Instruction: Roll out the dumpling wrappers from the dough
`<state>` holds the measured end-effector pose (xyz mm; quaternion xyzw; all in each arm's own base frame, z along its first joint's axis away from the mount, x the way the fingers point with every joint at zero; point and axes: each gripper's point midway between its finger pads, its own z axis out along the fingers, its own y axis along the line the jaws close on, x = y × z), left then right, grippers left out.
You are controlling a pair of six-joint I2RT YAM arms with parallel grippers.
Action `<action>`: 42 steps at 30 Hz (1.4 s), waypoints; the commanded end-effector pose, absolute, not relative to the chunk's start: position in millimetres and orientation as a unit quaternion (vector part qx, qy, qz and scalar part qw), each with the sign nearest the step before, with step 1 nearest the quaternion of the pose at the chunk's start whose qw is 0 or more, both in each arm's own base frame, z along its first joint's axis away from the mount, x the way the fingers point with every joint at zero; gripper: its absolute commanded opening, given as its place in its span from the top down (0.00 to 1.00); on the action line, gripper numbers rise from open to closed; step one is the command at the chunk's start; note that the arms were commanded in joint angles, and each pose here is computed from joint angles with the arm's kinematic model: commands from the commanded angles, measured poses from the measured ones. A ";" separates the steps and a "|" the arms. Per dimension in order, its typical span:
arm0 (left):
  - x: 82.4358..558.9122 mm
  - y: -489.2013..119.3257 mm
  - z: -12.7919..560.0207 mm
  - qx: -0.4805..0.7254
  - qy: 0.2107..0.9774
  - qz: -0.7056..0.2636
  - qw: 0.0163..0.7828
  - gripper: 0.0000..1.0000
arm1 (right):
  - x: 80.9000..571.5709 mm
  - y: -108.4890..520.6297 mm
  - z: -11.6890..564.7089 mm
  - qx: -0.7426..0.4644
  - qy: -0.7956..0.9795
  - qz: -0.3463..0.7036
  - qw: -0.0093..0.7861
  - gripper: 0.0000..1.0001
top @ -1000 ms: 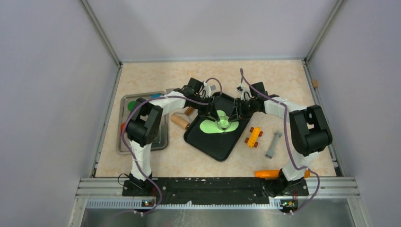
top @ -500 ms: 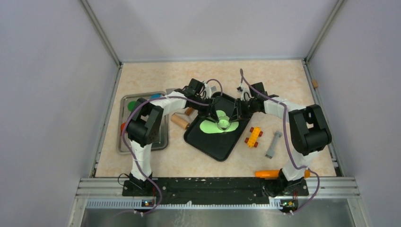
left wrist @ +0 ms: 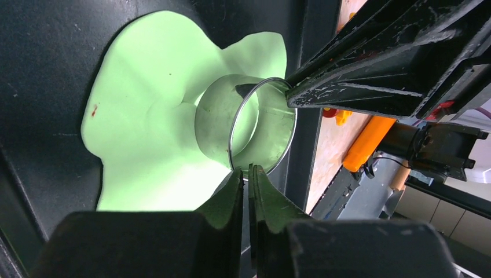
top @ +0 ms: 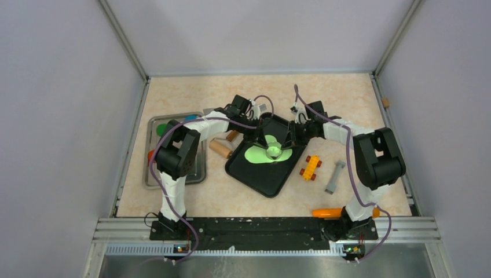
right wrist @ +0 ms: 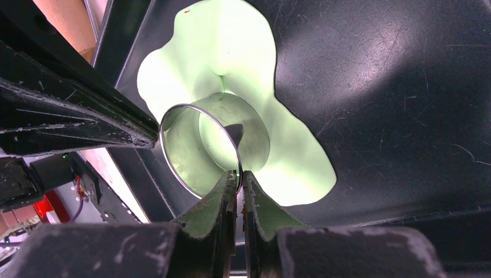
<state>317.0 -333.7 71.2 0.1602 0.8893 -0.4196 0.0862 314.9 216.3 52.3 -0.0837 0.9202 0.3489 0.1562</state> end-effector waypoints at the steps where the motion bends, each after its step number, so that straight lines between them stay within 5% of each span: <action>1: 325.9 -344.0 89.2 0.179 0.876 -0.434 0.109 0.91 | 324.2 224.0 70.5 -0.091 0.909 0.367 0.177 0.92; 10: 328.4 -342.6 88.8 0.175 0.879 -0.428 0.113 0.93 | 326.0 223.6 70.9 -0.093 0.909 0.364 0.181 0.93; 19: 329.9 -337.9 81.0 0.166 0.891 -0.406 0.115 0.81 | 324.1 220.3 62.9 -0.093 0.913 0.354 0.178 0.92; 29: 324.3 -338.1 68.5 0.166 0.894 -0.405 0.098 0.84 | 319.0 217.7 53.5 -0.089 0.917 0.350 0.168 0.91; 42: 310.6 -326.3 27.5 0.150 0.913 -0.377 0.056 1.00 | 302.4 204.7 15.0 -0.063 0.935 0.323 0.134 1.00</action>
